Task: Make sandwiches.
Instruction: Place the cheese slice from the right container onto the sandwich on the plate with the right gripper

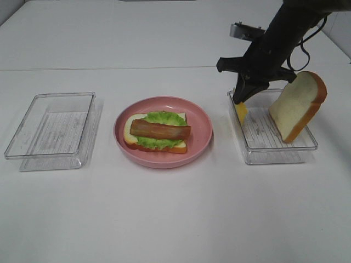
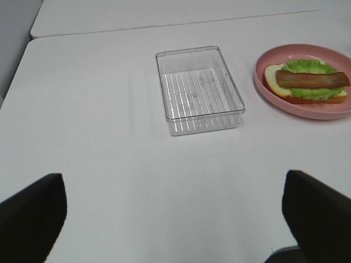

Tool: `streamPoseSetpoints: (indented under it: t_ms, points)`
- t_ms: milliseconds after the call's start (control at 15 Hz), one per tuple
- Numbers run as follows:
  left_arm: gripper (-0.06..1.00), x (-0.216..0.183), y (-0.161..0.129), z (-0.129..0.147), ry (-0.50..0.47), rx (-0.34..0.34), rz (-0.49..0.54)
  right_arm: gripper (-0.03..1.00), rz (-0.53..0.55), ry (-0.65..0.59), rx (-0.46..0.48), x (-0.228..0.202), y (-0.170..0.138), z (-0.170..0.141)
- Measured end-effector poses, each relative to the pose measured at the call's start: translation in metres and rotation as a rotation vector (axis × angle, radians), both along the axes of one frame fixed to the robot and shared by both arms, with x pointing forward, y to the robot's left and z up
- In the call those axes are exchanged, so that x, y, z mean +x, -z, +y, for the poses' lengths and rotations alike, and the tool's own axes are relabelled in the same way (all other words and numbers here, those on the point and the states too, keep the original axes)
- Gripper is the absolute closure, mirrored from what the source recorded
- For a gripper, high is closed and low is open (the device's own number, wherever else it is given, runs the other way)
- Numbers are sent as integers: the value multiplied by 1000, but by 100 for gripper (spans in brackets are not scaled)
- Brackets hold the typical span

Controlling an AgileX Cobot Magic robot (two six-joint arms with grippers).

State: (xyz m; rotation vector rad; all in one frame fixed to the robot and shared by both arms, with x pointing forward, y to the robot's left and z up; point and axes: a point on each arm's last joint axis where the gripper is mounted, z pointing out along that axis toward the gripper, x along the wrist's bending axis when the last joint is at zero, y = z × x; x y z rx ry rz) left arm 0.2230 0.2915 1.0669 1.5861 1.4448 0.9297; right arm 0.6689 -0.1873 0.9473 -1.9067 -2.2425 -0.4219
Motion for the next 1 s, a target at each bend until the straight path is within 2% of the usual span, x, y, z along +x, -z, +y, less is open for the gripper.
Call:
streamPoseSetpoints:
  t_ms: [267,467,533,667,800,933,1000]
  points:
    - [-5,0,0,0,0,0,0,94,-48,86,54,2,-64,3]
    - [-5,0,0,0,0,0,0,94,-29,58,72,-14,-86,23]
    - [-5,0,0,0,0,0,0,94,-41,38,88,-20,-88,41]
    - [-5,0,0,0,-2,2,0,94,-57,1,178,-31,-85,84]
    - [-5,0,0,0,-3,4,0,94,-45,-22,267,-38,-81,113]
    - [-5,0,0,1,-4,6,0,94,-2,-31,408,-33,-60,134]
    - [-5,0,0,1,-5,6,0,94,18,-32,445,-30,-49,138]
